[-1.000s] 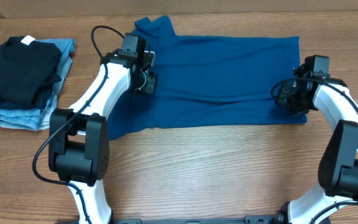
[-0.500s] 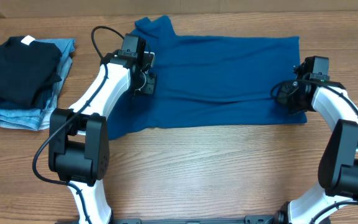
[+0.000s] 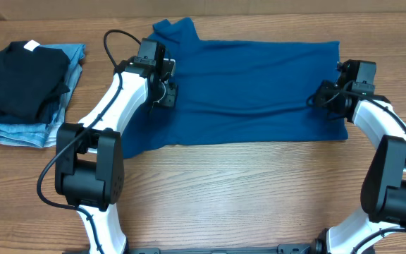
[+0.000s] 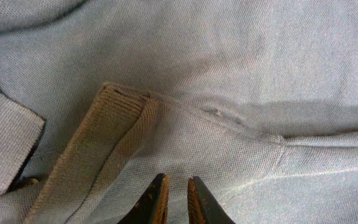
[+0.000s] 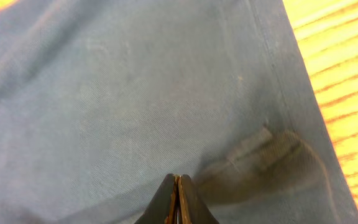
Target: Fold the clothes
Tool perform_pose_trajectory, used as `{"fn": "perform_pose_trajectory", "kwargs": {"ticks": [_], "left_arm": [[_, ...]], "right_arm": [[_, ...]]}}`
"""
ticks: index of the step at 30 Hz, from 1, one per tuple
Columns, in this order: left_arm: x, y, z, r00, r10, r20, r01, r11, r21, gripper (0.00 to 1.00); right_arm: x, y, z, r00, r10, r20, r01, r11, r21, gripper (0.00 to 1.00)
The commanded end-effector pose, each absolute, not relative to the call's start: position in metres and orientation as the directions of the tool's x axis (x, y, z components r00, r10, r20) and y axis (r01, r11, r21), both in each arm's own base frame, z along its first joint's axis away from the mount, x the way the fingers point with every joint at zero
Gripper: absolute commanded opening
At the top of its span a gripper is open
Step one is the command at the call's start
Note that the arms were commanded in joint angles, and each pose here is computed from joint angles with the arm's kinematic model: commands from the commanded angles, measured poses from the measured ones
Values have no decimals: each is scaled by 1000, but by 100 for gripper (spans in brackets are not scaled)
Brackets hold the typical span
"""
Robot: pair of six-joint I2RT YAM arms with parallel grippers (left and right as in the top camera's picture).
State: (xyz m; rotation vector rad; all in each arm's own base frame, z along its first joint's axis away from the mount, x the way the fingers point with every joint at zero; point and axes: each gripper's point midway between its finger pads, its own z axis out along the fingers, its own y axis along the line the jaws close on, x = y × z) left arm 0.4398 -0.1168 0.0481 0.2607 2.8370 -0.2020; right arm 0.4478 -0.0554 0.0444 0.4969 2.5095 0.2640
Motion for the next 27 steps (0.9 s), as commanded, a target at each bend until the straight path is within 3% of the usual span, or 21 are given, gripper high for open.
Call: {"fn": "perform_pose_trajectory", "kwargs": {"ticks": [1, 3, 7, 13, 27], "left_arm": [[449, -120, 57, -935, 152, -319, 196, 974, -113, 5], [457, -123, 73, -933, 126, -338, 178, 976, -128, 4], [461, -139, 99, -924, 138, -357, 202, 968, -149, 4], [447, -138, 91, -941, 151, -303, 201, 969, -141, 4], [429, -124, 50, -957, 154, -245, 180, 980, -89, 8]], "right_arm": [[465, -37, 74, -780, 399, -483, 212, 894, 395, 4], [468, -20, 97, -809, 362, -462, 146, 887, 439, 4], [450, 28, 121, -899, 111, -424, -66, 922, 380, 4], [407, 103, 96, -937, -149, -316, -247, 923, 296, 4], [382, 147, 58, -915, -266, -304, -348, 901, 259, 4]]}}
